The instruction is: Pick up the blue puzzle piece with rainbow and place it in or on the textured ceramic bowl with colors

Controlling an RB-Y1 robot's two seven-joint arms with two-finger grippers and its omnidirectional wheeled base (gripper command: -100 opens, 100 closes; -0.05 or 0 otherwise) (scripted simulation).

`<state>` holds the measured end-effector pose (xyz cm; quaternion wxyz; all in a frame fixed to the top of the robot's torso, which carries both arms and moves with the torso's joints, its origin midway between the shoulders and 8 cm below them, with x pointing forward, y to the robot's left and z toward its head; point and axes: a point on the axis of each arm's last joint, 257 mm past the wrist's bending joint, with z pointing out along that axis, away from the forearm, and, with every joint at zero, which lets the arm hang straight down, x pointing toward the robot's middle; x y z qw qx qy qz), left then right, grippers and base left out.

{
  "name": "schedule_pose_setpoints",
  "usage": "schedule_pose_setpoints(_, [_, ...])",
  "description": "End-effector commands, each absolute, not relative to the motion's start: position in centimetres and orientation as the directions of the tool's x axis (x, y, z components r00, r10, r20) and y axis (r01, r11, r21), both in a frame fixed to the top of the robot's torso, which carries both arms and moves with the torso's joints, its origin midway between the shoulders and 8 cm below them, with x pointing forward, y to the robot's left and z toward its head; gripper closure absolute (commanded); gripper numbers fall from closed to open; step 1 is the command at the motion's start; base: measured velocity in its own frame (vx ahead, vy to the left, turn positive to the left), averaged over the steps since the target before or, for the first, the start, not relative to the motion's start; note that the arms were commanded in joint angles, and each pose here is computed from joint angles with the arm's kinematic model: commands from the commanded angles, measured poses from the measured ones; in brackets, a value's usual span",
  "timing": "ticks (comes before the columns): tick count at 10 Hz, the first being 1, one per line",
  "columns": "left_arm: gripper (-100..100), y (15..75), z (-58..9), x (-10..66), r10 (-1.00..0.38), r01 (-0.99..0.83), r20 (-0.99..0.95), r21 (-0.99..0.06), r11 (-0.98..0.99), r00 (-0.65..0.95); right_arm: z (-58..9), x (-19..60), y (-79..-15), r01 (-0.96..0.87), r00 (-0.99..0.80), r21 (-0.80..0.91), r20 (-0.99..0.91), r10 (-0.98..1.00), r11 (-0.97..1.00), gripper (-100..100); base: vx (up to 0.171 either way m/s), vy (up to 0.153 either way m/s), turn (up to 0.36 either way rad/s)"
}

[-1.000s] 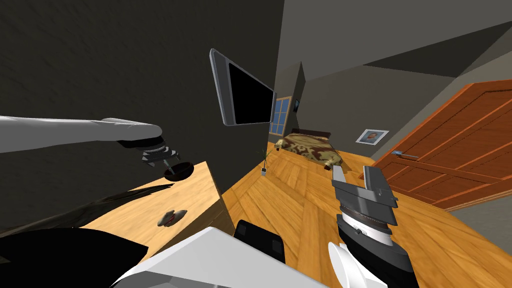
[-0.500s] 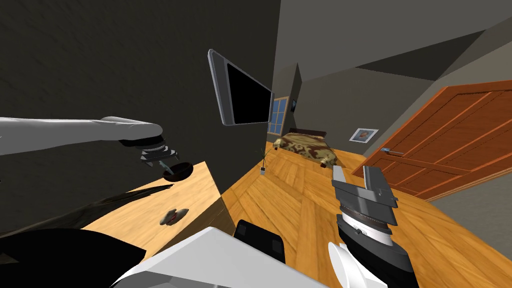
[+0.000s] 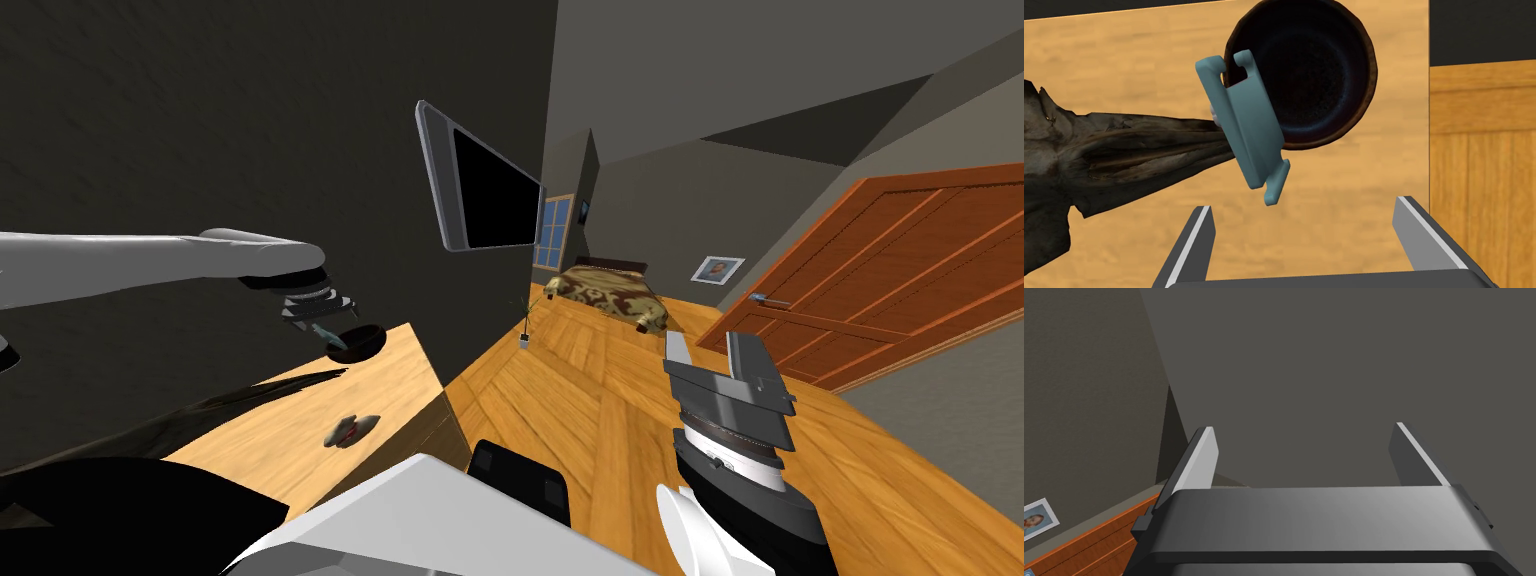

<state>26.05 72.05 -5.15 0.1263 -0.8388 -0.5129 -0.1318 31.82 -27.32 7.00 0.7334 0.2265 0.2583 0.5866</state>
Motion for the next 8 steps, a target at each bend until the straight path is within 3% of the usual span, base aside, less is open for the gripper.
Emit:
schedule_pose_setpoints(1, [-100,72.0,-4.9,26.5,0.825,0.893,0.356,-0.068,-0.445,0.439,7.0,31.8,-27.3,-0.743,0.178,0.635,-0.113,0.977,0.209,0,-0.009,0.002,0.012])
schedule_pose_setpoints(4, [-100,72.6,-5.3,24.5,0.857,0.918,0.333,-0.106,-0.381,0.394,7.0,31.8,-27.3,-0.744,0.178,0.635,-0.113,0.977,0.209,0,-0.057,0.016,-0.097])
schedule_pose_setpoints(6, [-100,72.2,-4.1,26.0,0.850,0.916,0.351,-0.063,-0.396,0.392,7.0,31.8,-27.3,-0.743,0.178,0.635,-0.113,0.977,0.209,0,-0.045,0.016,-0.026])
schedule_pose_setpoints(7, [-100,72.7,-4.7,24.4,0.869,0.930,0.333,-0.097,-0.355,0.366,7.0,31.8,-27.3,-0.743,0.178,0.635,-0.113,0.977,0.209,0,-0.046,0.002,-0.098])
schedule_pose_setpoints(8, [-100,72.2,-3.3,25.9,0.863,0.927,0.352,-0.047,-0.371,0.363,7.0,31.8,-27.3,-0.744,0.178,0.635,-0.113,0.977,0.209,0,-0.048,0.010,-0.069])
